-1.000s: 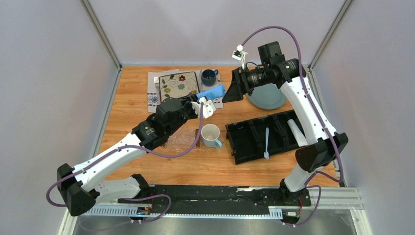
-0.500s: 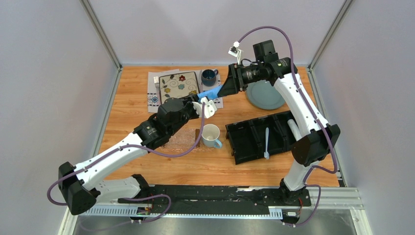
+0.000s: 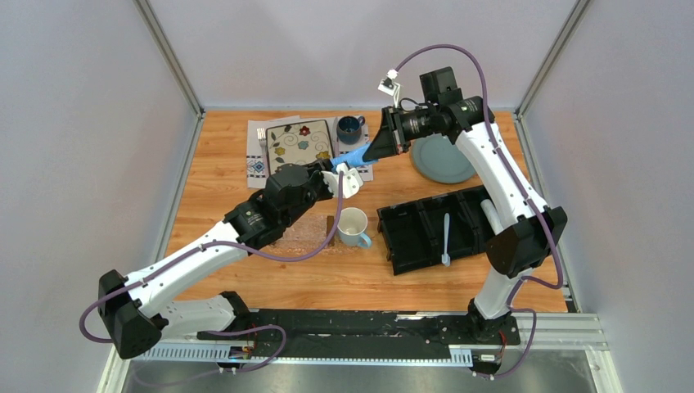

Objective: Prepare toiletry sets of a toothbrush and toothpaste on the tray

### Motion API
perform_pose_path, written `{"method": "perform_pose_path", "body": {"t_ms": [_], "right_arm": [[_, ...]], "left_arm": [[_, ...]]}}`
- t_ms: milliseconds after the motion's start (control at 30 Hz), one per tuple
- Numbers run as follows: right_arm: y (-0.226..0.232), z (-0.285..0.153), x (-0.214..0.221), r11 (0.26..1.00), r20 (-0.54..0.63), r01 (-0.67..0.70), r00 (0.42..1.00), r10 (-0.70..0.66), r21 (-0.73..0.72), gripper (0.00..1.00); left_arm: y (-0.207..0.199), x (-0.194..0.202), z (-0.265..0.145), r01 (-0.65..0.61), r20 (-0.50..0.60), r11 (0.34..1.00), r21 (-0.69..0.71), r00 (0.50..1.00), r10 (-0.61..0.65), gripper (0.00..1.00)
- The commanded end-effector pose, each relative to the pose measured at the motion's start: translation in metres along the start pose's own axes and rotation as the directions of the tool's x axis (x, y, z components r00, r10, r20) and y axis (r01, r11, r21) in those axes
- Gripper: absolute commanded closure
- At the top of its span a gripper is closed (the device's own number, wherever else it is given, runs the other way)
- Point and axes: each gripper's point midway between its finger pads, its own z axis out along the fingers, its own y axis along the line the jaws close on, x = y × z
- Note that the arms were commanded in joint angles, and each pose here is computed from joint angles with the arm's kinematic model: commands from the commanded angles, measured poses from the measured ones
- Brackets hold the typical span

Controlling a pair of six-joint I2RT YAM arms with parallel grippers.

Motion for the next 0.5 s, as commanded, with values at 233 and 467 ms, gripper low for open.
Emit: {"method": "perform_pose_path", "body": {"t_ms": [233, 467], "right_arm": [[0.001, -0.023, -0.013, 0.963, -0.007, 0.197, 0.98, -0.199, 0.185, 1.0], [-0.001, -0.032, -0.002, 0.929, -0.077, 0.303, 0.953, -0.293, 0.214, 1.0]], "left_arm": [[-0.014, -0.039, -0.025, 0.056, 0.115, 0.974, 0.217, 0.99, -0.083, 0.42], [-0.011, -0.057, -0.051, 0.143, 0.162, 0.902, 0.407, 0.961, -0.225, 0.36]]}}
